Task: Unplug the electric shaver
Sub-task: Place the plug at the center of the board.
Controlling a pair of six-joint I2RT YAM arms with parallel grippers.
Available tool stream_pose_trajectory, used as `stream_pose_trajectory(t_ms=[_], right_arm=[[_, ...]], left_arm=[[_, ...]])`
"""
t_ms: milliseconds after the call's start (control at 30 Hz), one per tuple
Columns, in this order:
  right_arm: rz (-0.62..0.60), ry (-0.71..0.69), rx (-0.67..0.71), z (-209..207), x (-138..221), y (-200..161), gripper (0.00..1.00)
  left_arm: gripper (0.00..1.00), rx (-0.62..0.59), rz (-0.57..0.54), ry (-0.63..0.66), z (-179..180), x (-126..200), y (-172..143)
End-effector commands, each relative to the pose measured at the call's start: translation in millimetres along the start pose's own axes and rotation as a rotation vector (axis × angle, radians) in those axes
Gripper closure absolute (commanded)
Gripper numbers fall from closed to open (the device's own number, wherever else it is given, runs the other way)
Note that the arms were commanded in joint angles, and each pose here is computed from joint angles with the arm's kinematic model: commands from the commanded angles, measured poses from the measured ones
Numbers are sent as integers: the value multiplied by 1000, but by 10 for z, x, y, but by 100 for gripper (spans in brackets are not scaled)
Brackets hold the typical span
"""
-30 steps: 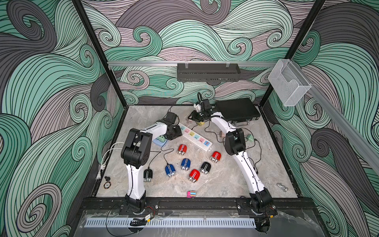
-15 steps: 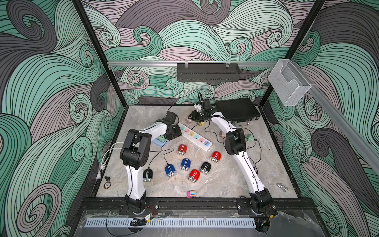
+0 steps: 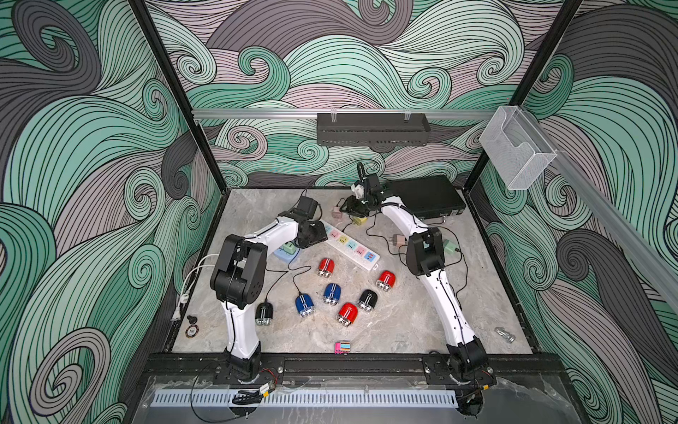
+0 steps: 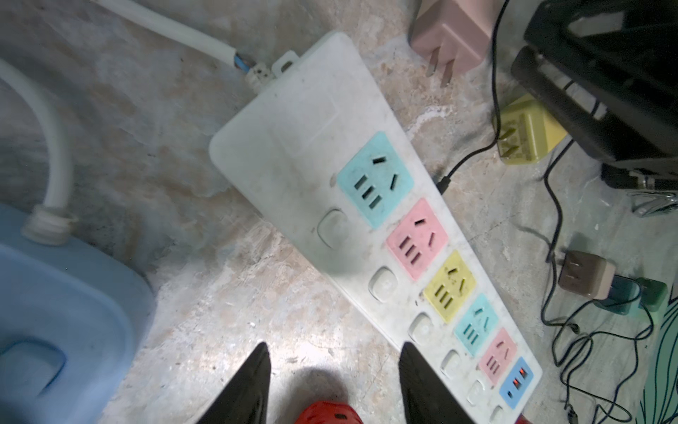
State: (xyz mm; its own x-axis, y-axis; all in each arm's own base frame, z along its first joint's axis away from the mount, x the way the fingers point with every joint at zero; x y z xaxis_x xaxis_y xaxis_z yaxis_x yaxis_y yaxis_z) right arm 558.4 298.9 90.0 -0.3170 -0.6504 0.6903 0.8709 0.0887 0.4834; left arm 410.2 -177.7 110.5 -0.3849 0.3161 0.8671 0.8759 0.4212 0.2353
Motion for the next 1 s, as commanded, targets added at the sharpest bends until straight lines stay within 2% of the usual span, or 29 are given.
stream_pose_trajectory(t_ms=[0,367,967], right_arm=[[-31,0,53,214,297,129,53],[-53,-57,130,498,719,103,53],[-87,-114,270,1081,1249,-355,52]], left_arm=[[44,-39,-44,-23,-143,260,35],[43,-67,-79,-15,-132,522,-50],[36,-75,-145,32,176,992,-326]])
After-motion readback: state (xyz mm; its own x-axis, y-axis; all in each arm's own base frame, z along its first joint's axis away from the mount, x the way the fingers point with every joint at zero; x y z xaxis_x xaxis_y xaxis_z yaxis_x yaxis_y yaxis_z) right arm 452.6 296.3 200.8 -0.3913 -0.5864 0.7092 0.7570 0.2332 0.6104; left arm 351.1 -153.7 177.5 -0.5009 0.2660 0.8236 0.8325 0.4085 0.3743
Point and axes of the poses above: each gripper's point midway between its finger pads, its own x axis back along the fingers, its own z axis along the line the jaws close on, y = z × x, the point moved 4 cm from there along x, back along the fingers, and after that the axes turned 10 degrees about x, right-handed, at the moved point
